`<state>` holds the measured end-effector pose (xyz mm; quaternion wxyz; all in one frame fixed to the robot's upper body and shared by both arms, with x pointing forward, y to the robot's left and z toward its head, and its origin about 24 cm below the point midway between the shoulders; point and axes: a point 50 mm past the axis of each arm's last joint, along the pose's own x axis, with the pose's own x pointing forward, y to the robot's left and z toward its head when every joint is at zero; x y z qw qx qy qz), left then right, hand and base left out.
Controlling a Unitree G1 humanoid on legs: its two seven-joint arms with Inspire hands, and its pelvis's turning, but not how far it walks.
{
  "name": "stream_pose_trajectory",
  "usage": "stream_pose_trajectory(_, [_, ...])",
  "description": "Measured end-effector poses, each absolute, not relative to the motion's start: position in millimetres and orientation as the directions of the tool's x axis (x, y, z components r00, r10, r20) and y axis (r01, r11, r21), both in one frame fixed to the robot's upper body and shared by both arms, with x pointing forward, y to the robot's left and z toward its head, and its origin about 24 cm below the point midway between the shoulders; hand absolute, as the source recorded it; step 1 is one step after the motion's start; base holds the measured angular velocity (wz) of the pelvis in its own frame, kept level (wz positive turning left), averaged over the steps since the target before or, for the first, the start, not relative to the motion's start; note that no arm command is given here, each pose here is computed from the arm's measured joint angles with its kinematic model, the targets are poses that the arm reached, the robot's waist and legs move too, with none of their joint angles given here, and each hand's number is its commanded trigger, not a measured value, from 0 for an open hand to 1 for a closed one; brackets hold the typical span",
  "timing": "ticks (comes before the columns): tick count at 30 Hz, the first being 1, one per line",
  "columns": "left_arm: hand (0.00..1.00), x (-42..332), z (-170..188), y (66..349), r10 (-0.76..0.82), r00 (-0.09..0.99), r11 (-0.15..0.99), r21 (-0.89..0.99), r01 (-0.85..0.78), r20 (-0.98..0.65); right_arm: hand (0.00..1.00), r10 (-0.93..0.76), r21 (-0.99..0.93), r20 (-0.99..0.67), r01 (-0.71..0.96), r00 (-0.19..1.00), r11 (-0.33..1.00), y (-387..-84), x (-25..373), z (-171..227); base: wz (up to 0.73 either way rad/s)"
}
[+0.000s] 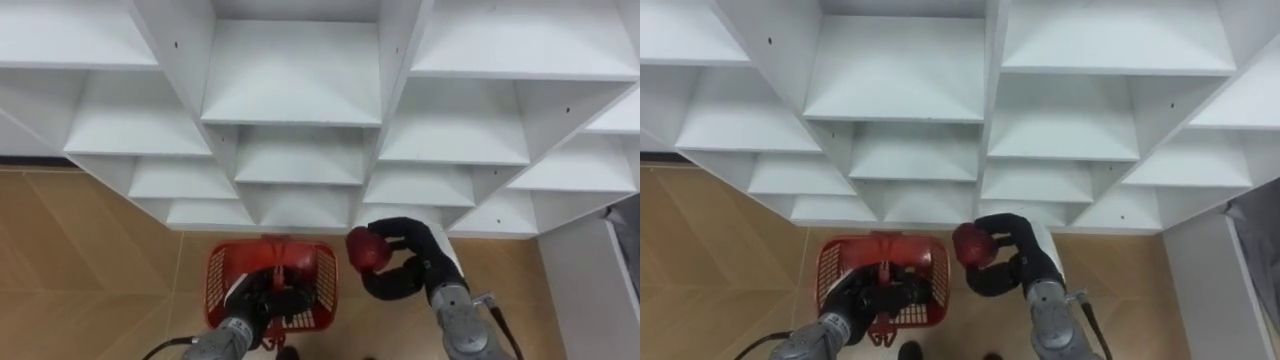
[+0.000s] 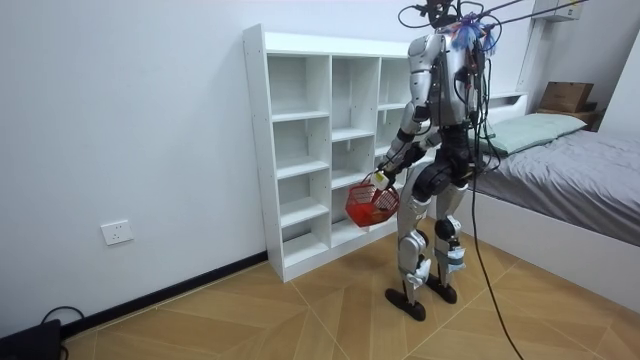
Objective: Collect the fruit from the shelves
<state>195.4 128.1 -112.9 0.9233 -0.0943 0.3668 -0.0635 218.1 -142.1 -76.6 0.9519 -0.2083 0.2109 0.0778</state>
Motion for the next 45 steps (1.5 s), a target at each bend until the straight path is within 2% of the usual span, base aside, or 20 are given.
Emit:
stream_pose_trajectory(21, [1.0, 200, -107, 118, -0.26, 0.734, 0.96, -0.252, 0.124, -0.628, 1.0, 0.16, -0.375, -0.476, -0.364, 0.865, 0.853, -135, 214, -81, 0.0])
stream_pose_trajectory(45, [1.0, 199, -106, 112, -0.285, 0.73, 0.951, -0.278, 0.134, -0.621, 1.0, 0.16, -0.354, -0.531, -0.39, 0.832, 0.85, -130, 211, -89, 0.0])
